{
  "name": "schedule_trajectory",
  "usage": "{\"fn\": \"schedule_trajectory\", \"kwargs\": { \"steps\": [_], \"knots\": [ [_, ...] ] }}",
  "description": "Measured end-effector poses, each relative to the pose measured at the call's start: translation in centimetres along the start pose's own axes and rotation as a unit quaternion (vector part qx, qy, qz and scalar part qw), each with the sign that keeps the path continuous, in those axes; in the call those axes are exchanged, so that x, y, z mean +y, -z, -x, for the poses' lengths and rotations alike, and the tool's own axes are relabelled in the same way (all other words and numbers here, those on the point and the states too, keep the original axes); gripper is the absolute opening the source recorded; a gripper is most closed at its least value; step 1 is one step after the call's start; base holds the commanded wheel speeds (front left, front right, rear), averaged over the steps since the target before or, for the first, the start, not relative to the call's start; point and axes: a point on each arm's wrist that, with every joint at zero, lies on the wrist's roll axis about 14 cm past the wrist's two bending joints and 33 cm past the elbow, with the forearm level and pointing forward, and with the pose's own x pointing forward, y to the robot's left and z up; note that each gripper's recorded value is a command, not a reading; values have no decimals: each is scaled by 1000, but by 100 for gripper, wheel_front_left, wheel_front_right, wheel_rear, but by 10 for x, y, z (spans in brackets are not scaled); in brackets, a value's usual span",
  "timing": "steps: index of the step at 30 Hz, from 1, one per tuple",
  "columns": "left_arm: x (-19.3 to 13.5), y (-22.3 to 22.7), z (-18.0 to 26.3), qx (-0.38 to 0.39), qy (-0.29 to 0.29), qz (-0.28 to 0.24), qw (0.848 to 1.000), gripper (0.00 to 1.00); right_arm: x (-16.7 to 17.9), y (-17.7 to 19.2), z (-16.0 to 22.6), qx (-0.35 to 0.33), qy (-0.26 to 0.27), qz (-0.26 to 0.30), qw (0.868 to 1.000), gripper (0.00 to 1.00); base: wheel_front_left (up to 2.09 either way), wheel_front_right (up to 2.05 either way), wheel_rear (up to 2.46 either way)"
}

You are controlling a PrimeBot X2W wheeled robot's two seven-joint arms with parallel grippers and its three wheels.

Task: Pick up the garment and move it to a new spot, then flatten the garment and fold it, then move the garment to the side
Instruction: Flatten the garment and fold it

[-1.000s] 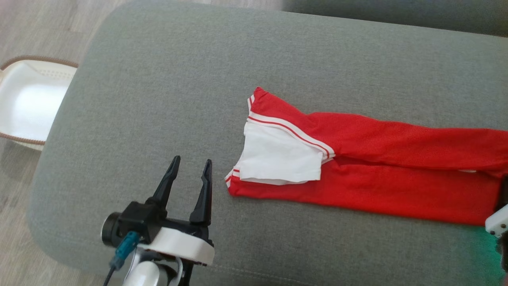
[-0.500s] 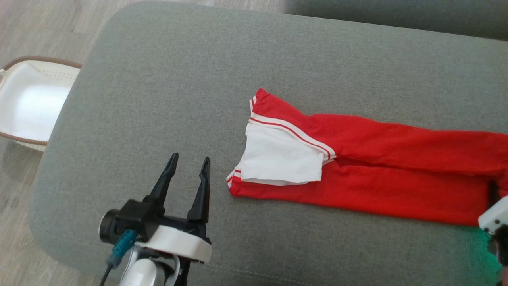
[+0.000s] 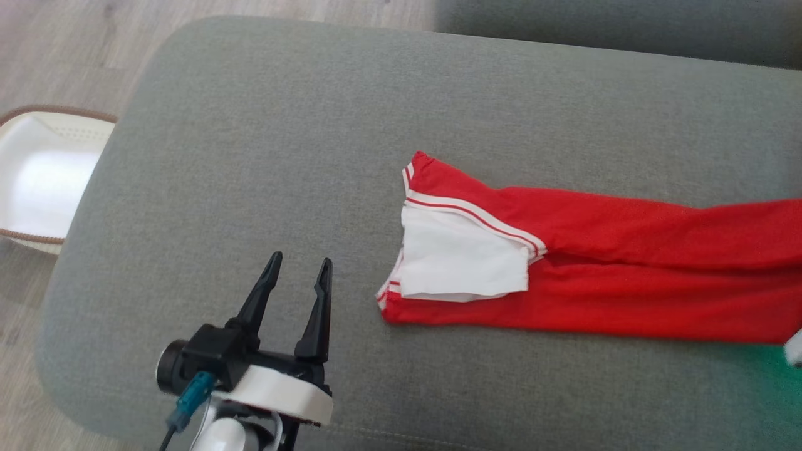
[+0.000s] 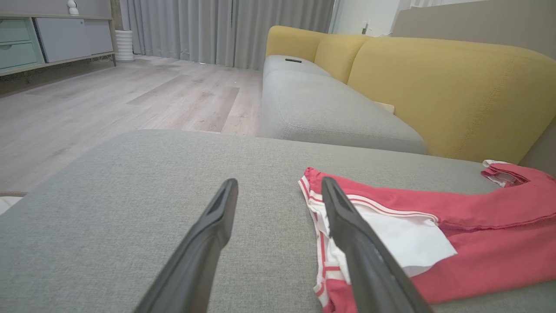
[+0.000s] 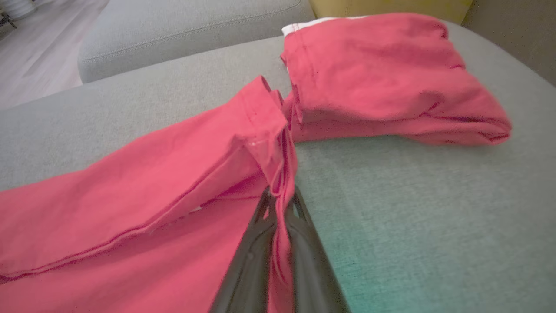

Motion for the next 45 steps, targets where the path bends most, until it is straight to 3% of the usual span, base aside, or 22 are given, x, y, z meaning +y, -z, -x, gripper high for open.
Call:
{"fn": "schedule_trajectory", "kwargs": {
  "steps": [5,8,19,27,33,45],
  "knots": [
    [-3,2,-3,3,6,1,1000,100,-9,-34,7,-47,3,17,999,0,0,0,0],
    [-6,2,-5,2,12,2,1000,100,6,-53,13,-74,-20,22,997,0,0,0,0],
    [0,-5,2,-9,0,-4,1000,100,140,-89,46,-135,-188,23,973,0,0,0,0],
    [17,-7,14,-9,-31,-8,999,100,224,-69,59,-104,-292,33,950,0,0,0,0],
    [29,-8,22,-8,-55,-9,998,100,274,-25,62,-39,-354,60,933,0,0,0,0],
    [43,-3,32,4,-89,-7,996,100,334,29,71,34,-432,94,896,0,0,0,0]
  ]
}}
